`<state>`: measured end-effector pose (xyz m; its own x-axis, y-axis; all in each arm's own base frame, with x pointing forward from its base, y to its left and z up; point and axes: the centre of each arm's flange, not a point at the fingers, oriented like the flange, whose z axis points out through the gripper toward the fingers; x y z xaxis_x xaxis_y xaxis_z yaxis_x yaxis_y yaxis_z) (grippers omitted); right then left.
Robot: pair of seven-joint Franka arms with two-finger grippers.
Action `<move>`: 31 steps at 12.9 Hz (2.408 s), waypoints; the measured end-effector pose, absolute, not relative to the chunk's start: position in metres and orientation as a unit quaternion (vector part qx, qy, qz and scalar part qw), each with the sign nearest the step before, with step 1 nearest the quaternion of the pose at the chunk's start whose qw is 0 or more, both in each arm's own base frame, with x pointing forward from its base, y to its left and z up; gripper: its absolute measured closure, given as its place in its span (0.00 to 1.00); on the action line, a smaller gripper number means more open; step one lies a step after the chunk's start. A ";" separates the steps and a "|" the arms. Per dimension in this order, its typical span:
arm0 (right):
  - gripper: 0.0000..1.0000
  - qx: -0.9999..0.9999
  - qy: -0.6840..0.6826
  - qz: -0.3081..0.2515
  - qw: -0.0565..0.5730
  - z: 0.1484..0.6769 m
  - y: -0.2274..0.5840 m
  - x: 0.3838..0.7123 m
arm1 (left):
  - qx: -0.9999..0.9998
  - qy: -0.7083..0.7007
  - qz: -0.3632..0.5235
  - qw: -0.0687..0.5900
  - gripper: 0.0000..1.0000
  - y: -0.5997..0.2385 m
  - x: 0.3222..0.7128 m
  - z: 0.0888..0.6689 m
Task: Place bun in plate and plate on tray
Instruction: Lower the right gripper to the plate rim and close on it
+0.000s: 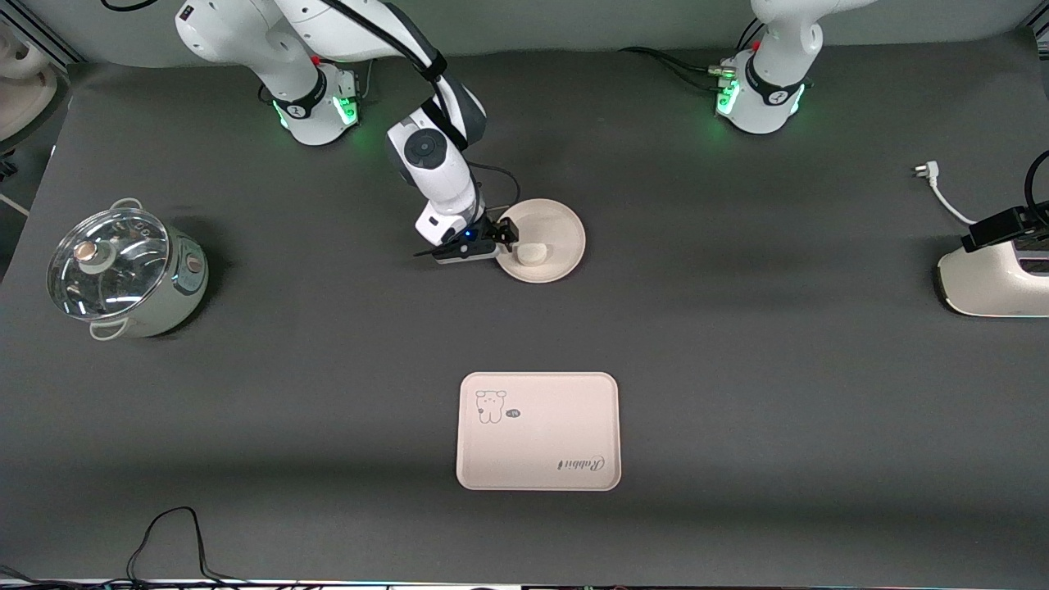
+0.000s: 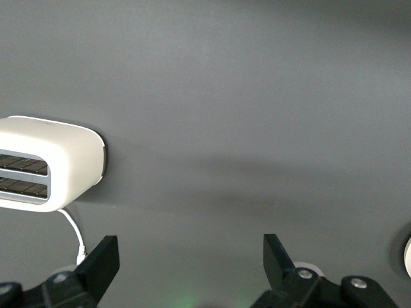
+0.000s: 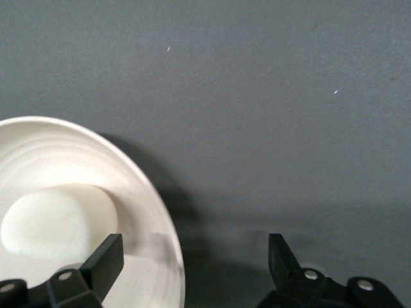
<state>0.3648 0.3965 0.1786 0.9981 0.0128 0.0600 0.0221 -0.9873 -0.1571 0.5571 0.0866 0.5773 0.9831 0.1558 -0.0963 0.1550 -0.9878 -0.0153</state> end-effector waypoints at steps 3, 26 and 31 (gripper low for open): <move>0.00 -0.996 -0.009 -0.024 0.084 0.178 0.402 0.358 | -0.996 -0.077 0.048 0.004 0.00 0.086 0.557 0.577; 0.96 -0.995 0.002 -0.018 0.100 0.226 0.397 0.373 | -0.996 -0.077 0.043 0.006 0.00 0.086 0.557 0.579; 0.96 -0.987 0.016 -0.016 0.159 0.318 0.380 0.394 | -0.996 -0.077 0.042 0.006 0.00 0.086 0.558 0.576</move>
